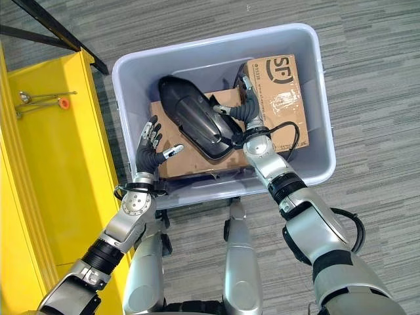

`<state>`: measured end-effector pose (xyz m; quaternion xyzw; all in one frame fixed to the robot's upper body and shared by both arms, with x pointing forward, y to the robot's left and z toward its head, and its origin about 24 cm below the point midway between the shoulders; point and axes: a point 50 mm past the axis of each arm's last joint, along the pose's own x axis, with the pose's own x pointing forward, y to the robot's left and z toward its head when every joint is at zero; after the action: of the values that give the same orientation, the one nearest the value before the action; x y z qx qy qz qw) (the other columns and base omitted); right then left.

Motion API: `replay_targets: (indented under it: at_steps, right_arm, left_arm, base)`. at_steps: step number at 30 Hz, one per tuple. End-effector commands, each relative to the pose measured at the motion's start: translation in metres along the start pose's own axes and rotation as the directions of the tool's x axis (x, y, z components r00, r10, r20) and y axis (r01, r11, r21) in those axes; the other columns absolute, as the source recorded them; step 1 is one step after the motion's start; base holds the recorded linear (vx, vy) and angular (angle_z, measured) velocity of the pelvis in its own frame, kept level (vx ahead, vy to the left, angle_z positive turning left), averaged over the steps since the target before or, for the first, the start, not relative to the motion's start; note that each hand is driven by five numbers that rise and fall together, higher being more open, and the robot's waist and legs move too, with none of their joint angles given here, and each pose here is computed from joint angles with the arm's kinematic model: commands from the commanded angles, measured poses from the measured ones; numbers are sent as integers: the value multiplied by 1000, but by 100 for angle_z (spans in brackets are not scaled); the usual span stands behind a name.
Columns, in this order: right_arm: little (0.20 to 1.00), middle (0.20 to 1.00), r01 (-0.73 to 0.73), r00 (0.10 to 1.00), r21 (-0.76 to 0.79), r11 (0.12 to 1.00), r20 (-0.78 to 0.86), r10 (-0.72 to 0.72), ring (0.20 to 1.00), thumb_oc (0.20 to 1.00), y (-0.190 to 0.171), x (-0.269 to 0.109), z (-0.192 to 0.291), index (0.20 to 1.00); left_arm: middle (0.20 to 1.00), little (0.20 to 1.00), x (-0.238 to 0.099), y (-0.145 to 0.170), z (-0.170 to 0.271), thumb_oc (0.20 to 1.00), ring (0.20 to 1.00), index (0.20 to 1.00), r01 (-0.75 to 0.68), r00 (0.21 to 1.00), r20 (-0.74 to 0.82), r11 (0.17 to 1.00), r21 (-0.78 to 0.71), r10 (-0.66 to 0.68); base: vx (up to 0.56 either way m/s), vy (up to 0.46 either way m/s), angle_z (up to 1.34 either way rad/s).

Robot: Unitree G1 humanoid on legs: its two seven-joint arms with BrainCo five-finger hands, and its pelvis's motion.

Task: Move parts from the plastic box to the shelf.

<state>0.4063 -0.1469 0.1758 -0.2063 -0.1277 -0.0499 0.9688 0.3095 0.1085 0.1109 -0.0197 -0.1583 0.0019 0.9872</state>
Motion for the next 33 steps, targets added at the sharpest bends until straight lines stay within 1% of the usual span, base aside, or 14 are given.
replay_targets:
  at_steps: [1,5,6,7,9,13,14,15,16,19,21,25,30,33]
  right_arm:
    - [1000,1000,64,992,-7,998,108,-63,1000,1000,-29,24,44,1000]
    - [1000,1000,125,992,36,991,22,-126,1000,1000,-50,29,32,1000]
    - [1000,1000,171,985,118,978,-49,-167,1000,1000,-62,29,21,1000]
    - [1000,1000,172,985,118,978,-49,-167,1000,1000,-62,29,21,1000]
    - [1000,1000,264,959,209,942,-162,-233,1000,1000,-78,26,2,1000]
    - [1000,1000,327,931,278,903,-256,-259,1000,1000,-82,19,-18,1000]
    - [1000,1000,370,911,343,864,-317,-264,1000,1000,-80,13,-31,1000]
    - [1000,1000,370,911,343,863,-317,-265,1000,1000,-80,13,-32,1000]
    - [1000,1000,426,886,479,767,-393,-247,1000,1000,-71,5,-48,1000]
    - [1000,1000,431,878,495,755,-422,-224,1000,1000,-63,-1,-59,1000]
    - [1000,1000,420,879,558,715,-447,-167,1000,1000,-43,-10,-70,1000]
    - [1000,1000,388,887,595,703,-449,-109,1000,1000,-23,-19,-77,1000]
    - [1000,1000,268,926,618,739,-377,-21,1000,1000,4,-25,-72,1000]
    - [1000,1000,232,946,655,719,-325,-9,1000,1000,10,-24,-62,1000]
  left_arm:
    - [1000,1000,-4,-11,28,1000,1000,1000,84,984,159,995,-45,-76]
    - [1000,1000,-4,-13,28,1000,1000,1000,98,984,156,994,-56,-88]
    - [1000,1000,-5,-16,27,1000,1000,1000,109,984,145,992,-64,-99]
    - [1000,1000,-5,-16,27,1000,1000,1000,110,984,146,992,-64,-99]
    - [1000,1000,-5,-19,25,1000,1000,1000,127,984,133,988,-83,-115]
    - [1000,1000,-5,-25,24,1000,1000,1000,148,983,119,984,-97,-136]
    - [1000,1000,-5,-30,22,1000,1000,1000,161,983,106,982,-100,-151]
    - [1000,1000,-5,-30,22,1000,1000,1000,162,983,105,982,-100,-151]
    - [1000,1000,-4,-35,19,1000,1000,1000,165,984,89,980,-108,-156]
    - [1000,1000,-2,-37,18,1000,1000,1000,173,983,80,979,-104,-165]
    - [1000,1000,-2,-39,17,1000,1000,1000,179,982,77,978,-104,-171]
    - [1000,1000,-1,-40,17,1000,1000,1000,174,983,73,980,-101,-167]
    - [1000,1000,-2,-35,15,1000,1000,1000,146,988,64,984,-102,-140]
    - [1000,1000,-2,-33,15,1000,1000,1000,135,989,67,985,-104,-129]
  base:
    - [-5,0,3]
    - [0,0,0]
    - [0,0,0]
    - [0,0,0]
    - [0,0,0]
    - [6,11,3]
    - [11,15,5]
    - [24,26,5]
    - [16,16,3]
    - [12,21,2]
    - [0,0,0]
    - [1,8,2]
    - [0,0,0]
    - [0,0,0]
